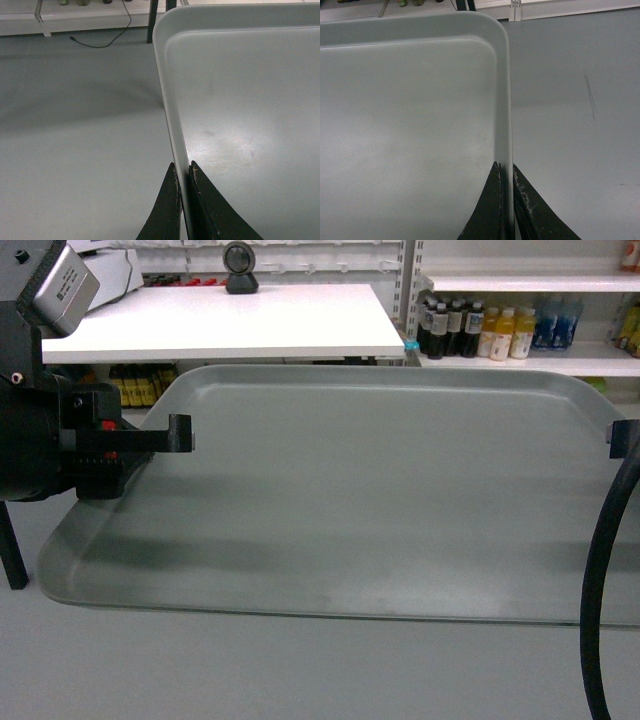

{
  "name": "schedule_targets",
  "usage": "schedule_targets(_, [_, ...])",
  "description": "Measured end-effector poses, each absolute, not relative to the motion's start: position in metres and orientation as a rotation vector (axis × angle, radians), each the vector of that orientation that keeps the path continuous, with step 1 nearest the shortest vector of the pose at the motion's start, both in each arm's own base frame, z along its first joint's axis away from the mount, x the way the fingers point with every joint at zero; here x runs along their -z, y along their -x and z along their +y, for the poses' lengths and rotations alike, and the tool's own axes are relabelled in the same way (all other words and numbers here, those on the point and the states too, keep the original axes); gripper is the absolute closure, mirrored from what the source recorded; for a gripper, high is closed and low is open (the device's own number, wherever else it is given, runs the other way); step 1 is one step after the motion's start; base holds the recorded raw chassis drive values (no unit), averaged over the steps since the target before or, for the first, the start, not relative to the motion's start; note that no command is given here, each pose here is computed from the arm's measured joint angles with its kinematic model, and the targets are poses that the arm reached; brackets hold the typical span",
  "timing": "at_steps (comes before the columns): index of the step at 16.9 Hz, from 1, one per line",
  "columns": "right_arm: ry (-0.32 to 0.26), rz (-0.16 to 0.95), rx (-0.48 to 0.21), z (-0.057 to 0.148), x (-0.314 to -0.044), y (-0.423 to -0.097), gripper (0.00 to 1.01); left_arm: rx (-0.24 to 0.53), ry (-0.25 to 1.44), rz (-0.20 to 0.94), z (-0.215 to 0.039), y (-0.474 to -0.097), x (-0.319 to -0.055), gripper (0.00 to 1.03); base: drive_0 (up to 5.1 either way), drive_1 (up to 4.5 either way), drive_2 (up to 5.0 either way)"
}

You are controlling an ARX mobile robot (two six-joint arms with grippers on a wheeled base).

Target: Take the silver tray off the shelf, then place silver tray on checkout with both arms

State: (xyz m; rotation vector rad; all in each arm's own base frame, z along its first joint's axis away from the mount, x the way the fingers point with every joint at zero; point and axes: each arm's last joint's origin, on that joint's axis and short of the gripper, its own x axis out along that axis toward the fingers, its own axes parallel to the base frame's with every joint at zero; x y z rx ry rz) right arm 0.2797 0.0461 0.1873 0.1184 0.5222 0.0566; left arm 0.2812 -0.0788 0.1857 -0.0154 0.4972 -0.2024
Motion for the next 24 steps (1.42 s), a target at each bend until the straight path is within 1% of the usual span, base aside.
schedule_targets(15, [-0.118,0.524,-0.056,0.0461,-0.1869,-0.2796,0.98,0.203,0.016,0.497,-0.0788,-0.2812,-0.1858,1.00,-5.0,2.36,2.4])
schedule_targets(17, [-0.118,0.515,-0.069,0.0488,-0.1882,-0.2798,0.98,0.193,0.017,0.503,-0.0757,-0.2817,-0.1851,1.00,-5.1,2.36,2.4])
schedule_targets(24, [-0.118,0.521,-0.057,0.0462,-0.1874,-0.2799,0.98,0.203,0.016,0.497,-0.0785,-0.2812,-0.1857,1.00,-5.1,2.36,2.4])
